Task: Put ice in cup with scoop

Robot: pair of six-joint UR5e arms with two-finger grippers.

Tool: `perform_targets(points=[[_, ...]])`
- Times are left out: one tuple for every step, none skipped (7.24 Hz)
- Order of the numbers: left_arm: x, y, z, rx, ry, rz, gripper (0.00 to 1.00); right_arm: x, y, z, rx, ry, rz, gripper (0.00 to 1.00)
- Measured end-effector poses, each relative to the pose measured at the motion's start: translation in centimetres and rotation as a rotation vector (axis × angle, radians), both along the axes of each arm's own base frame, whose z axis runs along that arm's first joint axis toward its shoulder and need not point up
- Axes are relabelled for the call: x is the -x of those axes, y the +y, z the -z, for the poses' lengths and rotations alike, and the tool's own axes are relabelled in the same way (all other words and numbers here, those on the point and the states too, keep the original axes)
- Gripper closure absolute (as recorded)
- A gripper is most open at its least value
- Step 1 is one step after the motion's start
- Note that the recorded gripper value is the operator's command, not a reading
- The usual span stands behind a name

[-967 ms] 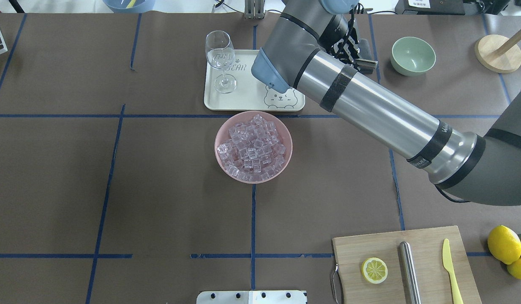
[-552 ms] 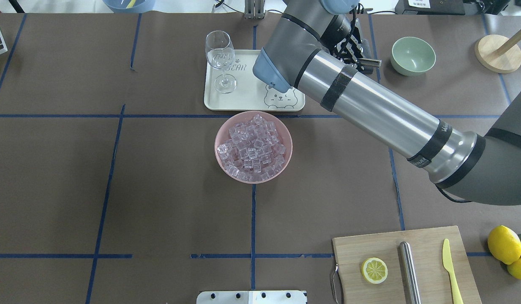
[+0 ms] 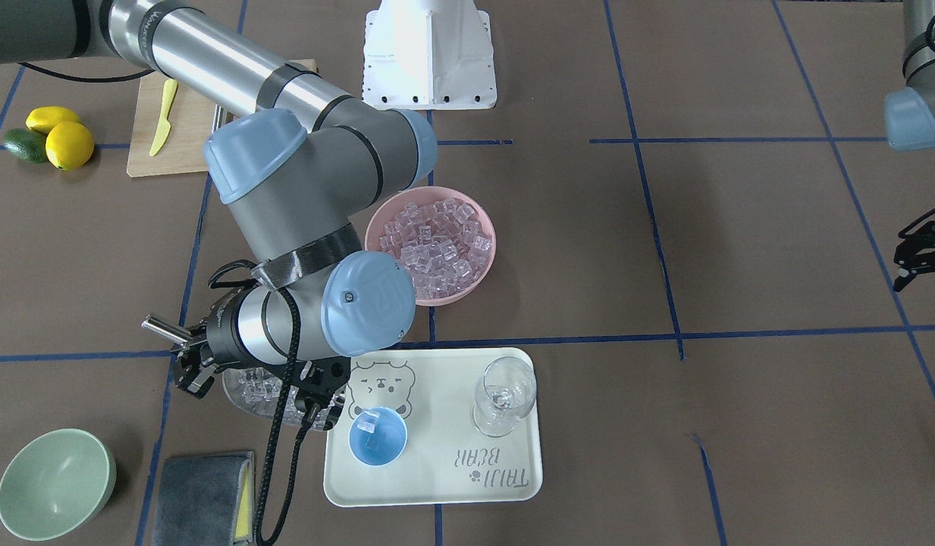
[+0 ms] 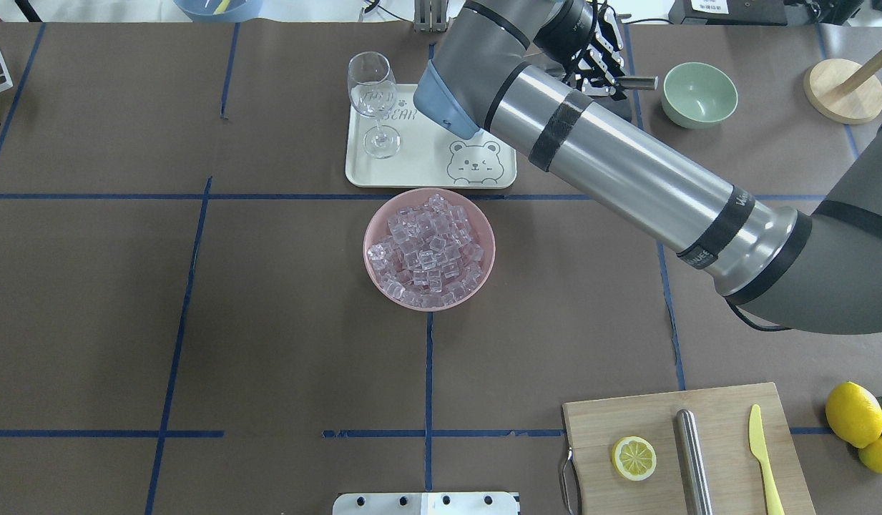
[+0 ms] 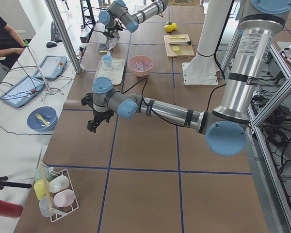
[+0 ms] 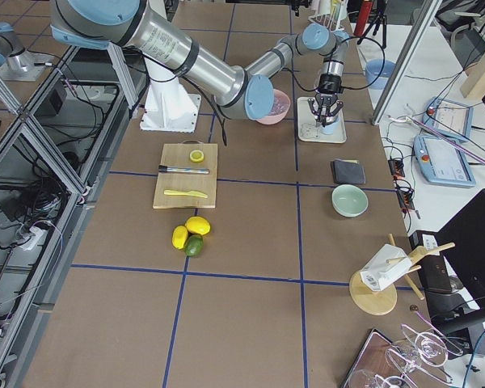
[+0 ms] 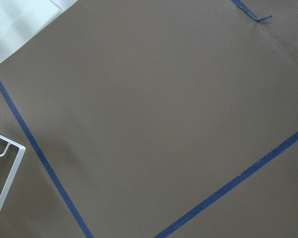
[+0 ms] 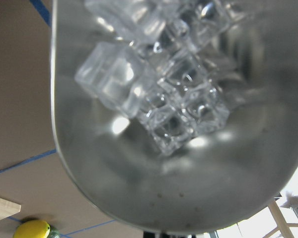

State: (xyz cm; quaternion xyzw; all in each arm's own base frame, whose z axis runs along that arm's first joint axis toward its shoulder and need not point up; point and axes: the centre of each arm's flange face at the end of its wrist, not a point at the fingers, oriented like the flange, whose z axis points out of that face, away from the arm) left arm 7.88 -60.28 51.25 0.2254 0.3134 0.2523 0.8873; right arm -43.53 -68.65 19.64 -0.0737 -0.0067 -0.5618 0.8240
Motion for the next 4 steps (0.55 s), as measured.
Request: perform_targets(points=[[0.00, 0.01, -0.01, -0.001, 0.000, 0.000, 0.00, -0.02, 0.05, 0.31, 0.002, 0.013, 0.009, 1.00], [0.01, 0.05, -0.14, 0.001, 0.000, 0.000, 0.00, -0.07, 0.14, 0.64, 0.003, 0.024, 0.014, 1.00], [0.01, 0.06, -0.31, 0.003, -0.001, 0.000, 0.00, -0.10, 0.22, 0.88, 0.005, 0.032, 0.017, 1.00], [0.01, 0.03, -0.48, 0.003, -0.003, -0.002, 0.00, -0.15, 0.26, 0.89, 0.007, 0.038, 0.019, 1.00]])
